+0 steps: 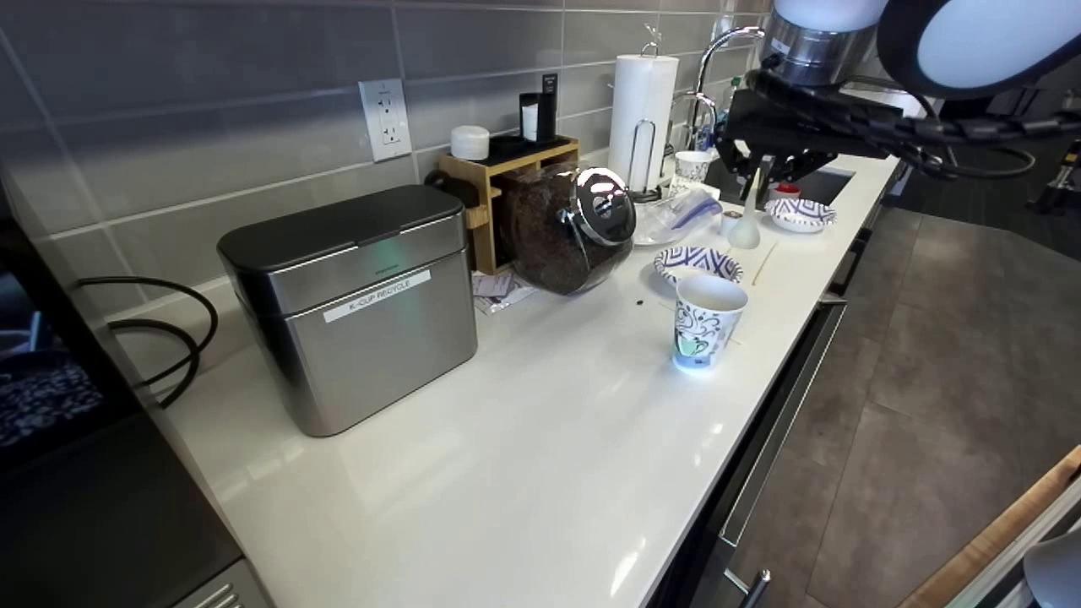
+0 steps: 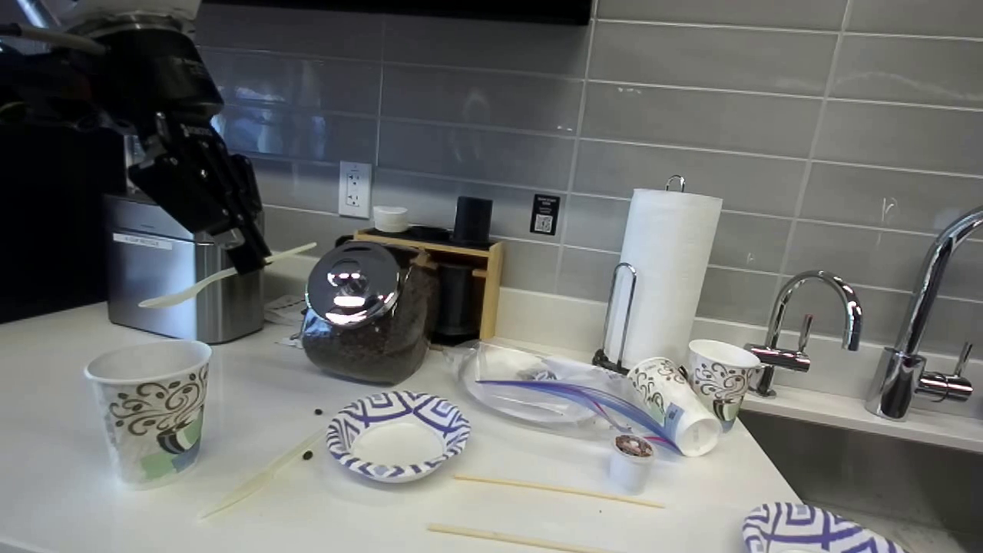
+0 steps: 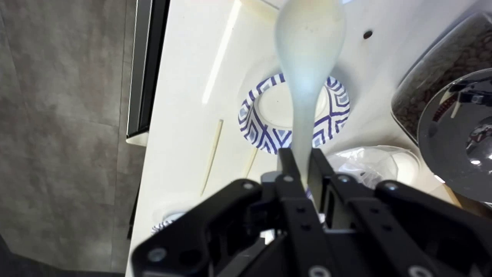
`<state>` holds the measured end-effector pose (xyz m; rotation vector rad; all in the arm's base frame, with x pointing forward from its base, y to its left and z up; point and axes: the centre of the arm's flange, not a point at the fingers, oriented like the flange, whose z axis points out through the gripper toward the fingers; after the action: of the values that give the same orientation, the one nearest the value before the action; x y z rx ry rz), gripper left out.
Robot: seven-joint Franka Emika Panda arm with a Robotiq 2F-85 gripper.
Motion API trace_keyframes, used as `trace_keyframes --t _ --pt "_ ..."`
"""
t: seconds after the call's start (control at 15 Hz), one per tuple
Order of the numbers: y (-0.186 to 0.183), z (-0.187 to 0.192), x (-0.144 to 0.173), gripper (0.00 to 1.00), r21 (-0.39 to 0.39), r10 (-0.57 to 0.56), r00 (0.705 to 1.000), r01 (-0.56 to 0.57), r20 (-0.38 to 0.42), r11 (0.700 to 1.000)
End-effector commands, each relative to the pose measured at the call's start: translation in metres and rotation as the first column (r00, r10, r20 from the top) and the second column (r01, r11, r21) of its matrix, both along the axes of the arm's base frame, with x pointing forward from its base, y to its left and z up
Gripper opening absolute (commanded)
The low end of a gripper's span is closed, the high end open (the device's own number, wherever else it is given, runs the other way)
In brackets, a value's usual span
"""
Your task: Scoop up the beans in the coffee cup with the spoon and put them onto the bowl
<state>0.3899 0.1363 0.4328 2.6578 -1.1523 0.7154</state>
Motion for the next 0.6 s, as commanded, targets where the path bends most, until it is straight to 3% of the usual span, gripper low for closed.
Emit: trace_keyframes --t 0.0,0.53 --pt "0.032 0.000 -0.013 0.03 -0.117 0.059 0.997 -0.053 0.042 0.992" --pt "0.070 -0.031 -0.033 0.03 -0.316 0.052 0.991 -0.009 0.127 0.949"
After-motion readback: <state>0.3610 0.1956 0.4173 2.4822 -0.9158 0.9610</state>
